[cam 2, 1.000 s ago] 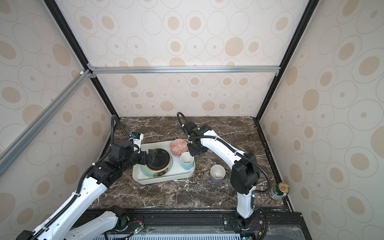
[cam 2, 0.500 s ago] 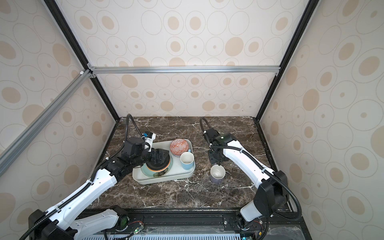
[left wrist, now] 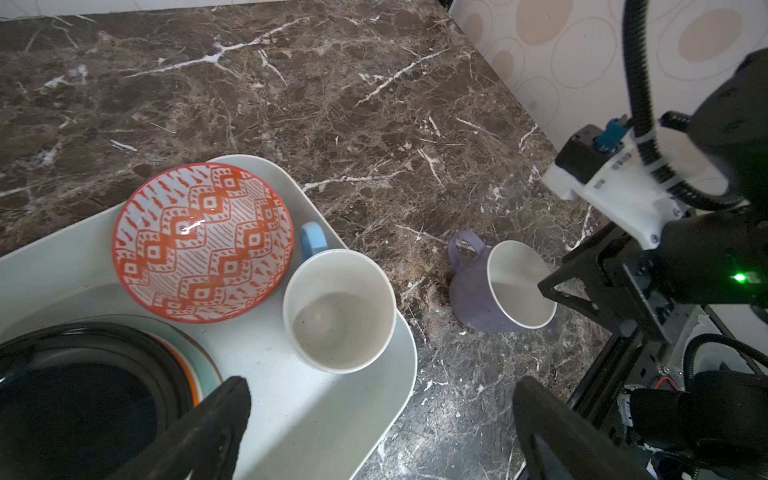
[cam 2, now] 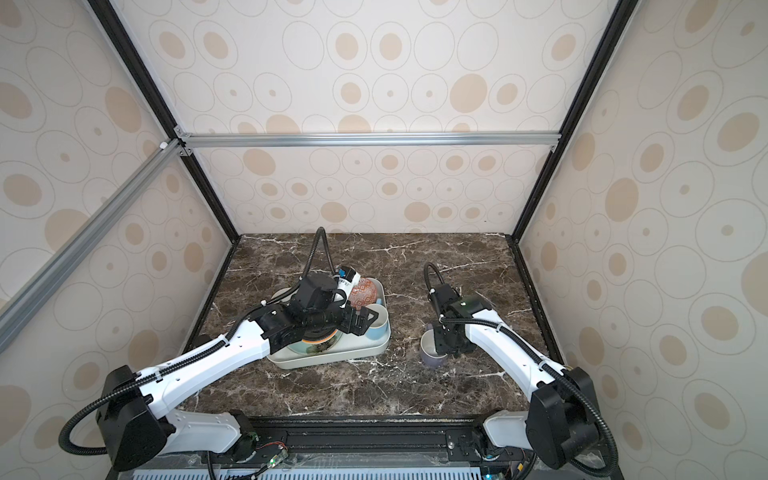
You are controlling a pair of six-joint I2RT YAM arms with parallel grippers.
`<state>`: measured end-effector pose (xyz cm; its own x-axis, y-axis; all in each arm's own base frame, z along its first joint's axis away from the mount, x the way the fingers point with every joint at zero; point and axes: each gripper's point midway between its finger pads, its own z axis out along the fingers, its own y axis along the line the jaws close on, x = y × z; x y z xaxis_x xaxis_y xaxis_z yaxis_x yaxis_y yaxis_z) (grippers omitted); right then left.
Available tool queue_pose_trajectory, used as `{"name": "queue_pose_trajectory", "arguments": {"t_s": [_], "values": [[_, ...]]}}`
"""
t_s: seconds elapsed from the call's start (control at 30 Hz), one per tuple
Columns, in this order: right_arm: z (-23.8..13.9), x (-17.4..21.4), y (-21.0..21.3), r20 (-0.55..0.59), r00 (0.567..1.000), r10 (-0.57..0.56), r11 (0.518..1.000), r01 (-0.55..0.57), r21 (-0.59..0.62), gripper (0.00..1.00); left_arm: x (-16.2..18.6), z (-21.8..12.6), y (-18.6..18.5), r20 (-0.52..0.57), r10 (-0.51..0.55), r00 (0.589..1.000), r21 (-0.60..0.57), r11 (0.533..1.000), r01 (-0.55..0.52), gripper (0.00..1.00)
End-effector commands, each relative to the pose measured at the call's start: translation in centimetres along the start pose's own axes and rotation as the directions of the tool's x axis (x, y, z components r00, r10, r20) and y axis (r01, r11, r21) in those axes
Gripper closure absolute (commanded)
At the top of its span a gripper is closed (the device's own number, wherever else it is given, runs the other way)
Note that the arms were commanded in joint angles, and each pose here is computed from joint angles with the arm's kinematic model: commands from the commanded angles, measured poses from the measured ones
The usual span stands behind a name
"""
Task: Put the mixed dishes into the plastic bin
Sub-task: 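Move the right gripper to the lavender mug and grip its rim, then lift the lavender mug and carry it over the bin beside the blue mug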
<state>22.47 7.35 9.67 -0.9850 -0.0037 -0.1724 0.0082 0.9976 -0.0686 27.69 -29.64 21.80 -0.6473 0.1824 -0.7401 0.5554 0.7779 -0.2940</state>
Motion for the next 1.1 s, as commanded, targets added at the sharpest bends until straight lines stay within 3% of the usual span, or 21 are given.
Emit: {"name": "queue_pose_trajectory", "arguments": {"t_s": [0.0,0.4,0.57,1.07], "values": [[0.8,-0.5,0.5,0.009,1.0,0.02,0.999,-0.019,-0.026,0.52,-1.7,-0.7,-0.7,0.035,0.012,0.999,-0.016,1.0,-0.011,0.01],[3.3,-1.6,1.0,-0.038,0.999,0.013,0.999,-0.014,-0.031,0.73,-2.4,-1.3,0.7,0.024,0.065,0.998,-0.12,0.991,-0.062,0.01],[3.3,-2.0,0.7,-0.044,0.999,0.021,1.0,-0.022,-0.022,0.88,-3.0,-1.9,1.6,0.026,0.091,0.996,-0.172,0.981,-0.085,0.01],[-3.5,-5.1,0.0,0.088,0.996,0.012,1.0,-0.011,-0.019,0.93,-3.6,-5.6,5.7,0.086,0.061,0.994,-0.258,0.965,-0.037,0.01]]}}
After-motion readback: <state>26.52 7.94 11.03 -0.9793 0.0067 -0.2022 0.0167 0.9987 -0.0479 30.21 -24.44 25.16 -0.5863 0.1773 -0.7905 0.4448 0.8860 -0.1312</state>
